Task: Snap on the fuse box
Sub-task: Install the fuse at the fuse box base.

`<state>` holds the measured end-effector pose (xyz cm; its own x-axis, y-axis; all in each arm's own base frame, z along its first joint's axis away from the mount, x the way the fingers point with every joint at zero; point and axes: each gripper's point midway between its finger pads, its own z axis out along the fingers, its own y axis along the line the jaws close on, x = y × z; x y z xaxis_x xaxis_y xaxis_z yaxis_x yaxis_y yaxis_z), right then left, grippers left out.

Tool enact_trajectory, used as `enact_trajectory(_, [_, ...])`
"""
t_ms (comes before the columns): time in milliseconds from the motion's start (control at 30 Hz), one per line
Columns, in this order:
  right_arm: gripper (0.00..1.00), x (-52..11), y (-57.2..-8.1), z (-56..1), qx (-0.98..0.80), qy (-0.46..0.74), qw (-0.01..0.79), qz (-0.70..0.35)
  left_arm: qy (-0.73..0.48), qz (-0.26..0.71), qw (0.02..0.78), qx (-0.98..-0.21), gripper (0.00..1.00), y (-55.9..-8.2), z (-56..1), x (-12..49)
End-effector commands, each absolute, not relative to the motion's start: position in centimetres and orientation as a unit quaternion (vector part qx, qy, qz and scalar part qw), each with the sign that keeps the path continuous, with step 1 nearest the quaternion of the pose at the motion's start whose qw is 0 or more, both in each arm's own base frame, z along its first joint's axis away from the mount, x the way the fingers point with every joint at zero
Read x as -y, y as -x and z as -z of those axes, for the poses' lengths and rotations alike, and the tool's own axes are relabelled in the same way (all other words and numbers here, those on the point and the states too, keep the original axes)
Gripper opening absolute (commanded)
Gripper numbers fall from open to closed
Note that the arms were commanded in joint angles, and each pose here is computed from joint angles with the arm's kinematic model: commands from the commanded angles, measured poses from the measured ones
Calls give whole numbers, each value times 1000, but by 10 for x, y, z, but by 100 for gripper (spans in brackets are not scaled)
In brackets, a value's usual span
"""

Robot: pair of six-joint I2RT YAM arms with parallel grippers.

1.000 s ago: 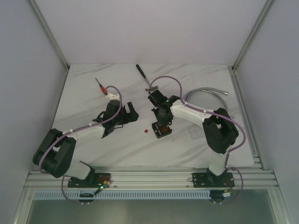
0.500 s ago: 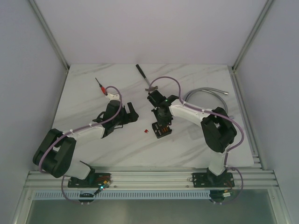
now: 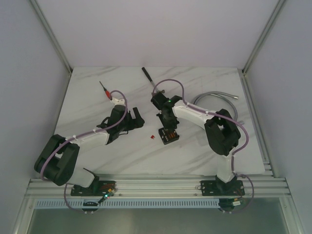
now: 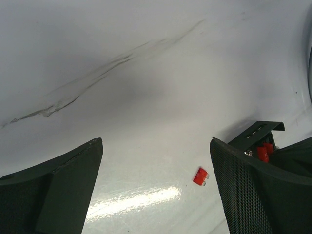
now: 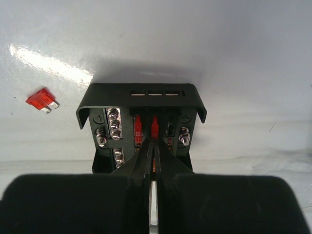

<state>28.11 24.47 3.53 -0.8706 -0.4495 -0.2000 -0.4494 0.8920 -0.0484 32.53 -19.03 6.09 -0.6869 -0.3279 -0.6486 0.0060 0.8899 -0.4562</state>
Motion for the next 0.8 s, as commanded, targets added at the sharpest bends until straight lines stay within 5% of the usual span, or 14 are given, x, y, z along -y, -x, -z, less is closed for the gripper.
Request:
enact_trajectory(0, [0, -200, -248, 75, -970, 227, -8, 82, 89, 225, 383, -891, 100, -322, -62, 191])
enact_trajectory(267, [0, -251, -279, -10, -965, 234, 118, -29, 93, 247, 405, -875, 100, -315, -85, 189])
enact_trajectory(433, [12, -261, -281, -55, -955, 234, 164, -74, 93, 258, 398, -876, 100, -308, -85, 191])
enact_trajectory(767, [15, -254, -289, -57, -958, 217, 179, -55, 84, 267, 386, -879, 100, -304, -84, 195])
